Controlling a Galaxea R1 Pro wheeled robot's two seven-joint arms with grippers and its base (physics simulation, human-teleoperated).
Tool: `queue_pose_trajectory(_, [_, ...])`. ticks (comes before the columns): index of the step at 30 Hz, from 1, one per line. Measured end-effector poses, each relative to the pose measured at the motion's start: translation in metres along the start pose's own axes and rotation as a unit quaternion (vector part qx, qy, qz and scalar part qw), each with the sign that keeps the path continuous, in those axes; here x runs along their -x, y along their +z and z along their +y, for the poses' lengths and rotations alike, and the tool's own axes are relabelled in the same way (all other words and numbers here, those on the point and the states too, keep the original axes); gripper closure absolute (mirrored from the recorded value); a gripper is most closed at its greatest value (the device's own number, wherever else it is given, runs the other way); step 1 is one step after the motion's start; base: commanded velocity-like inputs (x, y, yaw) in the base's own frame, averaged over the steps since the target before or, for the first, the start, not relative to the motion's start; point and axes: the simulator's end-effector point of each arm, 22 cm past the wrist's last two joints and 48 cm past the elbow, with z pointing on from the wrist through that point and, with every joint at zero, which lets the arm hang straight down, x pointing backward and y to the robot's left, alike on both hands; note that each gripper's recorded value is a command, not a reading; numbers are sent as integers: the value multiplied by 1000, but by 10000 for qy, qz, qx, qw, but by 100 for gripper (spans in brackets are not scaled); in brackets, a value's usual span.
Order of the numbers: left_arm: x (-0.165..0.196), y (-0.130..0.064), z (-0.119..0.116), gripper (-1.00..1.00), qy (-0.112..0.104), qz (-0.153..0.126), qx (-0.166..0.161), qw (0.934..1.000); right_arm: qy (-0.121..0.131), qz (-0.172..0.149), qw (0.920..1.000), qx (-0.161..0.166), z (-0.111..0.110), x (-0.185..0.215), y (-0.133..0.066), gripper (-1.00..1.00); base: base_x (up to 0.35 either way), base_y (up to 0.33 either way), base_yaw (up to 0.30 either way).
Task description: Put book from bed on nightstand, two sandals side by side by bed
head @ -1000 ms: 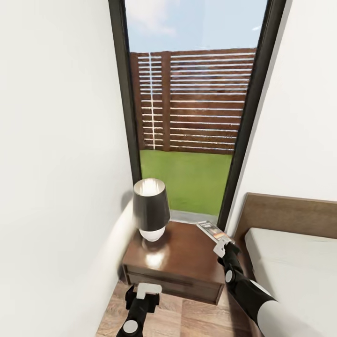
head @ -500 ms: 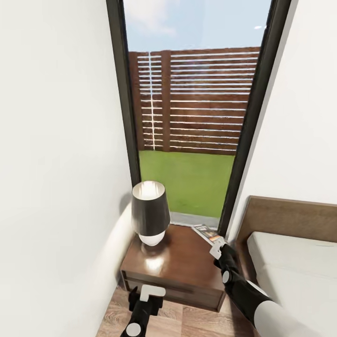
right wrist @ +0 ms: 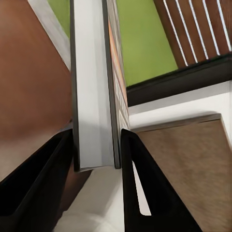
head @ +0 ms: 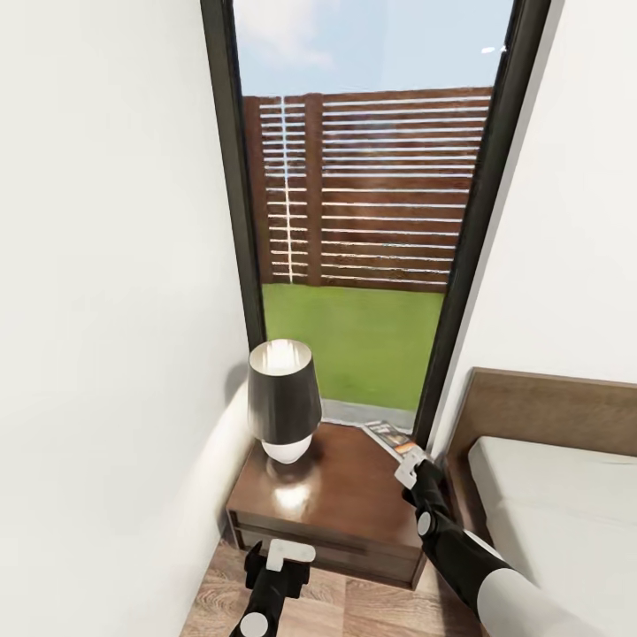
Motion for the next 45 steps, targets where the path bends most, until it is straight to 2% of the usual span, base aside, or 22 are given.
queue_pose_trajectory(11, [-8,10,0,-100,12,-15,13,10000,4,-6,9999,-104,6,-4,7,100,0,0,28])
queue_pose_trajectory(19, [-16,16,-4,-100,40,-18,-21,10000,0,1,9992,-391,1,-8,12,100,0,0,3])
queue_pose_trajectory(35, [-31,30,-8,-100,47,-23,-76,10000,12,-28,9995,-318,26,-18,23,100,0,0,0])
queue_pose_trajectory(45, [-45,36,-20,-100,185,-34,-193,9996,13,-29,9995,-305,37,-24,30,100,0,0,0])
